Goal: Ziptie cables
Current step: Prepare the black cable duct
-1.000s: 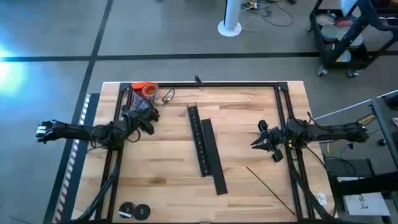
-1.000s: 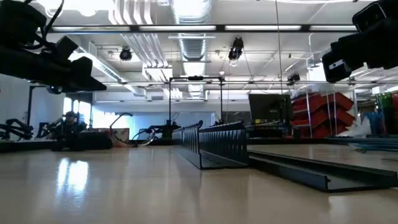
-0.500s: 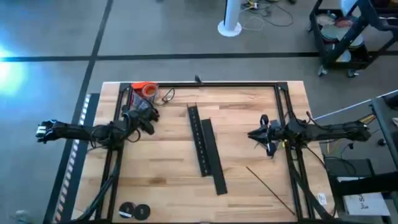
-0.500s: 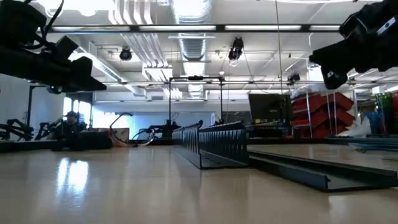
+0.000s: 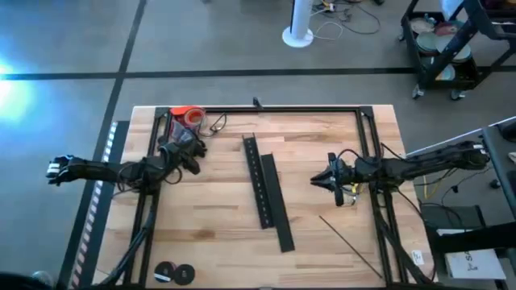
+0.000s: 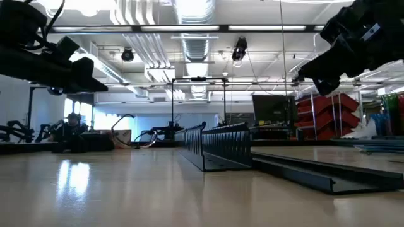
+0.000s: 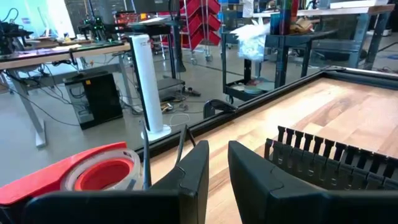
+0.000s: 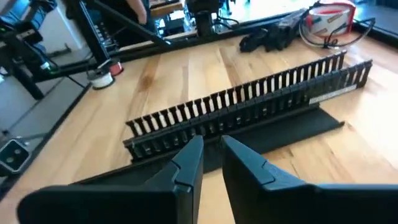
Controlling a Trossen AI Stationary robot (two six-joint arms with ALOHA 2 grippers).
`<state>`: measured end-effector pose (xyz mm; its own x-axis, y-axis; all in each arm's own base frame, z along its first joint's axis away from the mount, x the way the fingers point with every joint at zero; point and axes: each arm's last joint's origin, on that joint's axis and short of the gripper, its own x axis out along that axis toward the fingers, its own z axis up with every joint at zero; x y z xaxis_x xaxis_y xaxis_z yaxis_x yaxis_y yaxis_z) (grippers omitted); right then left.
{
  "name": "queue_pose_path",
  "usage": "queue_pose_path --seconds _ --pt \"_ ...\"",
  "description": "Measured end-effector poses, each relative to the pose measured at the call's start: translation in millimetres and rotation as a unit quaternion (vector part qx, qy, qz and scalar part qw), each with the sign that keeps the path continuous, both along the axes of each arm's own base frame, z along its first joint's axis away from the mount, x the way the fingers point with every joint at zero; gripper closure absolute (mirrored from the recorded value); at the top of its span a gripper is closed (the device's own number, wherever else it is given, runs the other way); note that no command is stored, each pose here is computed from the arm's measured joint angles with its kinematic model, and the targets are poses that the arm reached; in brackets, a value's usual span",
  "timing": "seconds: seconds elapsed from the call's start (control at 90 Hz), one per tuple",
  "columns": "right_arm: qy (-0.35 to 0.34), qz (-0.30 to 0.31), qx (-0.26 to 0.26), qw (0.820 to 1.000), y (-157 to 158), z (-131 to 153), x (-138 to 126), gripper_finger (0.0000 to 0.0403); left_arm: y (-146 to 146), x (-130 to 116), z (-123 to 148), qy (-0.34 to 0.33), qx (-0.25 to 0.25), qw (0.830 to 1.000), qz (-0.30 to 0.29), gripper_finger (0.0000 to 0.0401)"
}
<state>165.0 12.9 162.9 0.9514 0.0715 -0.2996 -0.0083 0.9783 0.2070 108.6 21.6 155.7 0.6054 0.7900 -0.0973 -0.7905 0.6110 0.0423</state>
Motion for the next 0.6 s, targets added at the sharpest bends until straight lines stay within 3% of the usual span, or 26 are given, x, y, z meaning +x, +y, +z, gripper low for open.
queue_pose_path --seconds 0.189,0.467,0.6 --pt "0.008 0.016 -0.030 0.999 3.9 -0.7 23.6 0.0359 0.0 0.0 0.0 0.000 0.000 1.000 0.000 0.0352" --pt "0.049 0.037 -0.032 0.998 18.6 -0.4 73.8 0.0359 0.0 0.0 0.2 0.002 0.002 1.000 0.000 0.0352" --pt "0.073 -0.005 -0.053 0.996 19.7 -8.1 102.7 0.0359 0.3 0.3 3.3 0.002 0.016 1.000 0.002 0.0352"
